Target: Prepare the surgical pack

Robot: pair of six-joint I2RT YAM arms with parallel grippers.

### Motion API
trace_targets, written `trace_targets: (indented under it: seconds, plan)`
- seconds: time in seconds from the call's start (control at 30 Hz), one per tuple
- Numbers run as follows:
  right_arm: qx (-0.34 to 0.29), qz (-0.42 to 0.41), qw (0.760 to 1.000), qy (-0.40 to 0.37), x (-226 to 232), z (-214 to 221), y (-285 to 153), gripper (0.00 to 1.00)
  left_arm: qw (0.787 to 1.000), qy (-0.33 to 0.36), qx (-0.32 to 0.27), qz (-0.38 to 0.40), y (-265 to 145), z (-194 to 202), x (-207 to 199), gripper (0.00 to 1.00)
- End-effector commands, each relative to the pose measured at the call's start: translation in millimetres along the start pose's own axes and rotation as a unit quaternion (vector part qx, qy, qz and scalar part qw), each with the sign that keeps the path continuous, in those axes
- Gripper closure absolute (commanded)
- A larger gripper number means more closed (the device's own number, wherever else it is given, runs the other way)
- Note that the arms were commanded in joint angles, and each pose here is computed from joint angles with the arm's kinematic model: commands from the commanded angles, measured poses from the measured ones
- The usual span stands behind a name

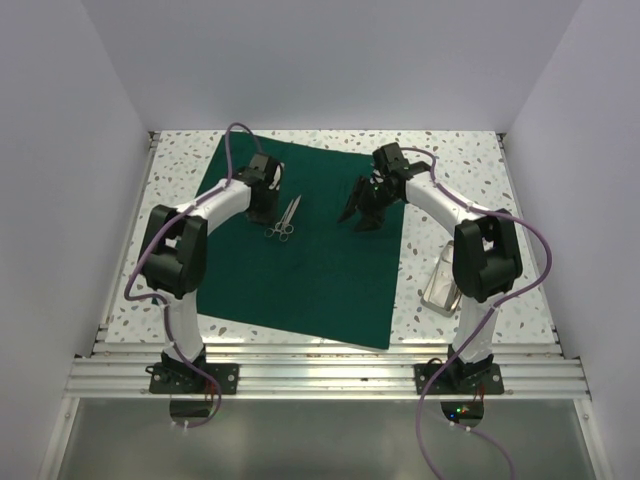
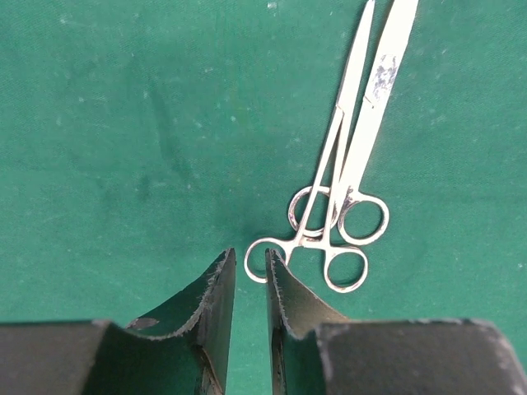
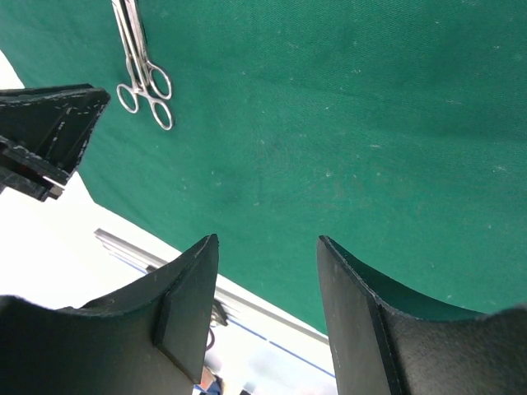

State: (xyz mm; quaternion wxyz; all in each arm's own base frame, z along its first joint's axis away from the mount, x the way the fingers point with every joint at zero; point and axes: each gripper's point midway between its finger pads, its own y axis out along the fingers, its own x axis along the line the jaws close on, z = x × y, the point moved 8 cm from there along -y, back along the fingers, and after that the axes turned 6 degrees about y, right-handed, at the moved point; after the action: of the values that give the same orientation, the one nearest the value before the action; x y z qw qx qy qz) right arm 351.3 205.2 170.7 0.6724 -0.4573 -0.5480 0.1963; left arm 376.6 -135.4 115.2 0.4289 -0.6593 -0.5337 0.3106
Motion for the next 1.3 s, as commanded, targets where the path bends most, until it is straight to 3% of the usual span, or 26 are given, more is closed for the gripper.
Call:
trace_targets:
  seconds: [0.0,0.6,0.77,0.9,1.07,1.2,1.27]
  plan:
    - [-0.004,-0.023,1.0,-0.012,7,3,-18,0.45,1.0,-0.004,0.003,-0.008,3,5,4,0.76]
    - [0.002,-0.02,1.0,-0.012,3,3,-13,0.45,0.999,0.004,0.034,-0.005,29,30,-2,0.77]
    - [0.007,-0.018,1.0,-0.009,2,4,-11,0.45,0.998,0.005,0.052,-0.021,42,40,1,0.87]
    - [0.004,-0.021,1.0,-0.011,4,4,-13,0.45,0.999,0.001,0.036,-0.02,31,29,1,1.0]
    - [-0.004,-0.016,1.0,-0.023,8,0,-16,0.45,1.0,-0.007,0.003,-0.003,-6,-1,-1,1.0]
    - [-0.009,-0.048,0.998,-0.033,25,-9,-17,0.43,0.997,-0.018,-0.048,0.063,-45,-26,-12,1.0]
    - [-0.011,-0.068,0.997,-0.034,31,-14,-12,0.4,0.995,-0.03,-0.047,0.083,-52,-26,-16,1.0]
